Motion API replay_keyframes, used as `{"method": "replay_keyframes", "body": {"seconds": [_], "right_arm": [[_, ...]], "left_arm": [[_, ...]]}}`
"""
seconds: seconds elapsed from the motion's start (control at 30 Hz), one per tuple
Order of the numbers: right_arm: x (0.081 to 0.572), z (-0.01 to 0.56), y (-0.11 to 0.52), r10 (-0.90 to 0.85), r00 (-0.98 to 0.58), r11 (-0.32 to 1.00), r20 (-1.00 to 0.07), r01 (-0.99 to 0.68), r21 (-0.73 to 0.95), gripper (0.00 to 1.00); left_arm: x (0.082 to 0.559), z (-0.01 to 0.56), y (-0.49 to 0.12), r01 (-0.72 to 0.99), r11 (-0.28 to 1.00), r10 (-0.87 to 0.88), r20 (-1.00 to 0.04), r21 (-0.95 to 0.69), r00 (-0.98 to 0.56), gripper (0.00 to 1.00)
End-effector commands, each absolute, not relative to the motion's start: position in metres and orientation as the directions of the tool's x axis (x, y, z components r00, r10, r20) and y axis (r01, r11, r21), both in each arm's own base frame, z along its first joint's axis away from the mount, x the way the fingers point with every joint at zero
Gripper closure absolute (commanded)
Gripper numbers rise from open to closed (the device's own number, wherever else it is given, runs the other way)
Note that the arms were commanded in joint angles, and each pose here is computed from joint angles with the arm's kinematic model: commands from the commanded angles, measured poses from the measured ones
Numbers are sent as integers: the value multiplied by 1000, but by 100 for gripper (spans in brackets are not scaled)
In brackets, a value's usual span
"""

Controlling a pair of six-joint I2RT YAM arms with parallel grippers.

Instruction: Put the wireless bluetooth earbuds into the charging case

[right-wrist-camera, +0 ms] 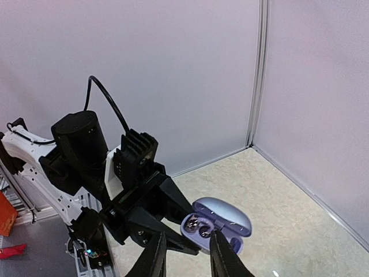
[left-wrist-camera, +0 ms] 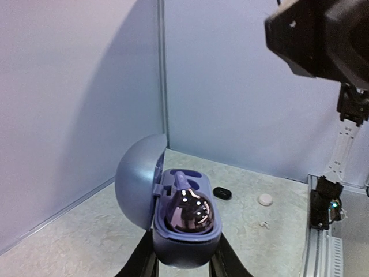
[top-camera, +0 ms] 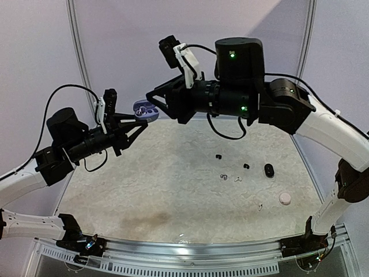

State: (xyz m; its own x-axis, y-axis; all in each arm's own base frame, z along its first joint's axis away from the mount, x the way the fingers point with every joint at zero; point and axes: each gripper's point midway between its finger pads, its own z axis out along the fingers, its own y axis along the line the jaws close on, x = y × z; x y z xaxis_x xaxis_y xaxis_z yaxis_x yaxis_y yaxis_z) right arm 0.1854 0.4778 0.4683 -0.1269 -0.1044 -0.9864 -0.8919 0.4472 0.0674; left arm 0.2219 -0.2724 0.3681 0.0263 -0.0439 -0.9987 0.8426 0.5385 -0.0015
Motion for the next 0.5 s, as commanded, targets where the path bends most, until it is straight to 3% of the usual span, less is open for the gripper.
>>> {"method": "replay_keyframes", "body": {"seconds": [0.0,0.3,0.47], "right_arm": [[181,459,466,-192,-92,432,-977,-902,0,76],[148,431,481,-345,86,269,-935,-945,-187,74],[147,423,482,-366,115,255,-923,-942,-219,80]], "left_arm": [[188,369,-293,942,334,-32,-999,19,32,100],[165,363,-304,984,176,-3,-1000,5,5,100],[161,363,-307,989,144,8,-1000,25,24,100]]}}
